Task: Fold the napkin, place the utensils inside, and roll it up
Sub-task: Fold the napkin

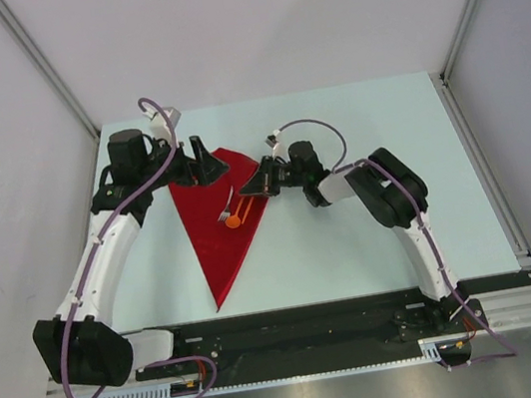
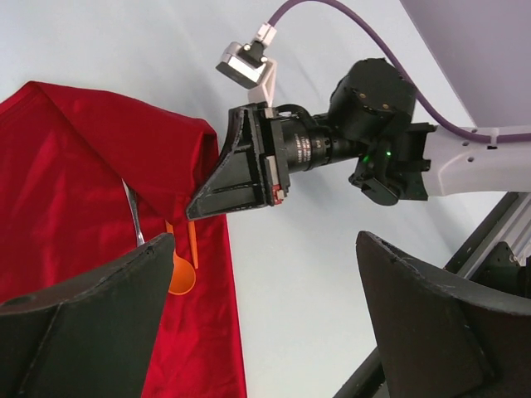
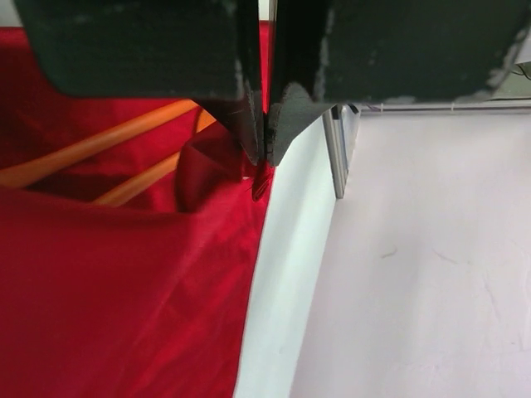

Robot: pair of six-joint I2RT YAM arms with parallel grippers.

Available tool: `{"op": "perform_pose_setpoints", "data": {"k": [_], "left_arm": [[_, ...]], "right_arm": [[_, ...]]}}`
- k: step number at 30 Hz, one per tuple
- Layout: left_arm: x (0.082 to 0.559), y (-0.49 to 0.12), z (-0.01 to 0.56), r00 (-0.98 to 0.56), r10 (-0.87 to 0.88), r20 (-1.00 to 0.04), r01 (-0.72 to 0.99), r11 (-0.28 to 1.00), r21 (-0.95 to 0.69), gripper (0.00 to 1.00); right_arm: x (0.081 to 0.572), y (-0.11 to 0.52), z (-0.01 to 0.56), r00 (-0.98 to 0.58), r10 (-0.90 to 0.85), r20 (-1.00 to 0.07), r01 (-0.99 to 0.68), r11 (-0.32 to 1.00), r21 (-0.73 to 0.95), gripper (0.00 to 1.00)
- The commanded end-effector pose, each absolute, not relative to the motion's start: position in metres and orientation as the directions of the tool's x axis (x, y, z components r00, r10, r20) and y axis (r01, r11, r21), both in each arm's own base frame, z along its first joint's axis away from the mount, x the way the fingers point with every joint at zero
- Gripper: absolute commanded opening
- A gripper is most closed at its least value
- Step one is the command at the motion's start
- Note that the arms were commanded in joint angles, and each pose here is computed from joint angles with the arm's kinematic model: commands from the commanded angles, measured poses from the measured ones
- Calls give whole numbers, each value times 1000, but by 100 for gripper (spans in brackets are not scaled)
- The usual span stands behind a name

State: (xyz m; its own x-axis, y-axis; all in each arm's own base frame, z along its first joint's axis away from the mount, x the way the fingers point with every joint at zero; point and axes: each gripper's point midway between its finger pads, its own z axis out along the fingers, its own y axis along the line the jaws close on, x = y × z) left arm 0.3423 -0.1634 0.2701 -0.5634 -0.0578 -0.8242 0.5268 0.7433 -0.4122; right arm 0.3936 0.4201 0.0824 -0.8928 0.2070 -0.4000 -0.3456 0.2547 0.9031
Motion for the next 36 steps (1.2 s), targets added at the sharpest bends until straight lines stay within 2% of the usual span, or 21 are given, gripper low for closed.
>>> {"op": "perform_pose_setpoints", "data": {"k": [1, 17, 19, 23, 26, 32, 33, 35, 36], "left_arm": [[339, -161, 290, -508, -79, -858, 549, 737, -393, 95], [334, -159, 299, -481, -83, -873, 561, 735, -380, 95], [333, -159, 300, -478, -83, -875, 563, 735, -377, 95], [332, -158, 301, -475, -83, -876, 560, 739, -373, 96], [332, -155, 301, -465, -81, -882, 552, 751, -361, 95], [332, -145, 305, -436, -89, -895, 521, 787, -332, 96], [330, -141, 308, -424, -91, -901, 515, 794, -322, 96], [331, -135, 307, -413, -95, -906, 492, 813, -310, 97], [331, -132, 309, -402, -98, -910, 484, 821, -302, 98]], "right_arm": [[384, 424, 128, -839, 232, -492, -454, 200, 868, 0], [348, 445, 89, -871, 159, -466, -426, 230, 875, 0], [345, 446, 88, -870, 148, -471, -433, 232, 871, 4], [337, 445, 93, -863, 135, -486, -448, 239, 862, 28], [331, 441, 104, -837, 113, -536, -497, 254, 830, 38], [312, 421, 137, -741, 35, -671, -624, 334, 706, 46], [309, 417, 137, -682, -7, -731, -685, 356, 635, 47], [300, 409, 129, -648, -97, -756, -706, 450, 547, 47], [282, 417, 137, -537, -186, -823, -797, 432, 423, 47]]}}
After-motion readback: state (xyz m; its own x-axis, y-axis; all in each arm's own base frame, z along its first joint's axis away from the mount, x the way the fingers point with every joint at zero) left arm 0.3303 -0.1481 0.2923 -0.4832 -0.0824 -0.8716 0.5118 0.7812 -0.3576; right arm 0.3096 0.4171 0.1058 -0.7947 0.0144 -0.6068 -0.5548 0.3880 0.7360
